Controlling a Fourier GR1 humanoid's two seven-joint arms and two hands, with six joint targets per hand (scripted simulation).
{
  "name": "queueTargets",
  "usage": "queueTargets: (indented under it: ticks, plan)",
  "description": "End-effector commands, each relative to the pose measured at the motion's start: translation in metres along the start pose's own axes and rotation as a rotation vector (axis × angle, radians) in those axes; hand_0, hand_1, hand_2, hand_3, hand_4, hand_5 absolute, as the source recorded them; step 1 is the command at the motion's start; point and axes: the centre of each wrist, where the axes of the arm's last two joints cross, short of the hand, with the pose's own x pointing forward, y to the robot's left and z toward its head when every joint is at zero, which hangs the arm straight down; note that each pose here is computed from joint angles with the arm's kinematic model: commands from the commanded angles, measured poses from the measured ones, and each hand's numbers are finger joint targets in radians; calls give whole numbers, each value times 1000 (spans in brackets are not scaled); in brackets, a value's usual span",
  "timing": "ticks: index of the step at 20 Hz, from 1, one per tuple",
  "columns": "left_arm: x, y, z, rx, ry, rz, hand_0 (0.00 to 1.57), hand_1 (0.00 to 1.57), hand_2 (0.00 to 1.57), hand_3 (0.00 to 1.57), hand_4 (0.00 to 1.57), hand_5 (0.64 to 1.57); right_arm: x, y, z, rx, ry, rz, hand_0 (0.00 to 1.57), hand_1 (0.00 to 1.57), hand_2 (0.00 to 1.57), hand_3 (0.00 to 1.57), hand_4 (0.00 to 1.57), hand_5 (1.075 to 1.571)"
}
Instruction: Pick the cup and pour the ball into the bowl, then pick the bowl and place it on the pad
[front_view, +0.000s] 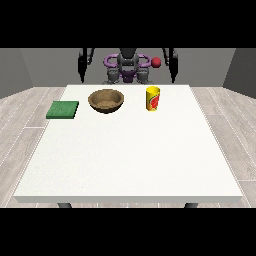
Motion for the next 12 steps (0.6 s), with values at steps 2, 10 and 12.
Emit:
queueTargets:
  ticks: [2, 10, 12]
  plan:
    - [19, 7, -1, 0, -29, -12, 0, 0, 0, 0, 0, 1557, 19, -9, 0, -7, -29, 27, 0, 0, 0, 0, 0, 1569]
    - [72, 29, -16, 38, -85, 161, 0, 0, 0, 0, 0, 1558, 45, -86, 9, 15, -64, -60, 0, 0, 0, 0, 0, 1569]
    - [71, 50, -18, 60, -156, 181, 0, 0, 0, 0, 0, 1552, 59, -84, 2, 0, -136, -62, 0, 0, 0, 0, 0, 1570]
